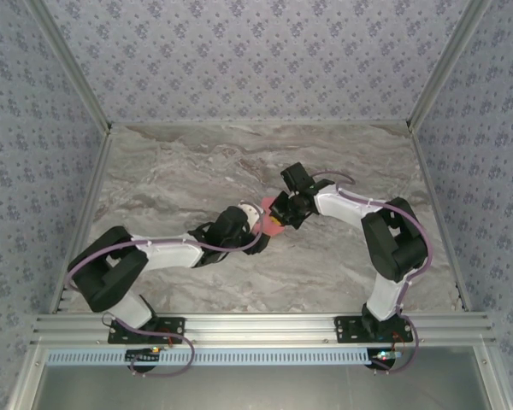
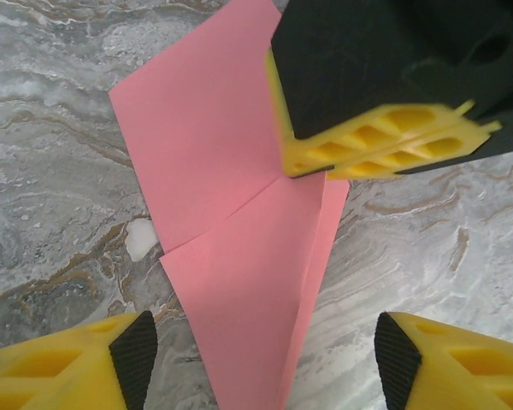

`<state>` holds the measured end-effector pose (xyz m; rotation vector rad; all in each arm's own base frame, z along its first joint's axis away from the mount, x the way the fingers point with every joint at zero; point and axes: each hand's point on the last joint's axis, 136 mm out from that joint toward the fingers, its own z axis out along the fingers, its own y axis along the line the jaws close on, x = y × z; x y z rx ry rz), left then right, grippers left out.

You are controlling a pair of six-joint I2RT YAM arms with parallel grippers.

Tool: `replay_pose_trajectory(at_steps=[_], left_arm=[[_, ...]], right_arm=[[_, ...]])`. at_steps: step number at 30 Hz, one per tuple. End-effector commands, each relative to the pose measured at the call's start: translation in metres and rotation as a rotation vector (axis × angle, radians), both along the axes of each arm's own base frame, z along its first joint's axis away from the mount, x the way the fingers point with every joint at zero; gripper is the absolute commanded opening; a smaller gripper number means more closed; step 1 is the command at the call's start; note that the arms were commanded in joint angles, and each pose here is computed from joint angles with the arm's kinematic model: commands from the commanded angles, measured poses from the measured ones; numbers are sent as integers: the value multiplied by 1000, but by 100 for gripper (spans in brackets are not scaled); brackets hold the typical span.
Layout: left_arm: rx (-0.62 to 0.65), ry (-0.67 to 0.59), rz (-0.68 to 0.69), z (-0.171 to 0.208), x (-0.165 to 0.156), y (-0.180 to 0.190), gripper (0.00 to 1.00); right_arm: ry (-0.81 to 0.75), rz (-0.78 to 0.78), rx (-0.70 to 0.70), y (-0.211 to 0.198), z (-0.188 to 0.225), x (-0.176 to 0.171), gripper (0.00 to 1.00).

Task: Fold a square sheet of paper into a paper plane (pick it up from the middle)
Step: Fourth fold the wing at the center of the table.

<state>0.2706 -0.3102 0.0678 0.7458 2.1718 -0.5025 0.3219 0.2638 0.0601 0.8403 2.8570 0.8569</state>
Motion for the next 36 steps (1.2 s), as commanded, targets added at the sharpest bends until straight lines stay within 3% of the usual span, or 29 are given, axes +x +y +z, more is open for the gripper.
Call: replay_pose_trajectory(at_steps=[1, 12, 21, 27, 30, 36], left_arm=[[-11, -71, -42, 7, 6, -10, 70], [19, -79, -35, -9, 12, -10, 58], [33, -97, -46, -13, 13, -10, 38], [41, -92, -66, -18, 10, -11, 36], [49, -91, -70, -20, 10, -11, 29], [40, -72, -85, -22, 7, -13, 18]], right_arm=[[55, -36, 23, 0, -2, -4, 0], [87, -47, 51, -2, -1, -7, 2], [111, -44, 74, -2, -2, -10, 8], [118, -46, 88, -2, -1, -11, 9], [120, -45, 90, -3, -1, -11, 9], [89, -28, 79, -8, 0, -6, 32]])
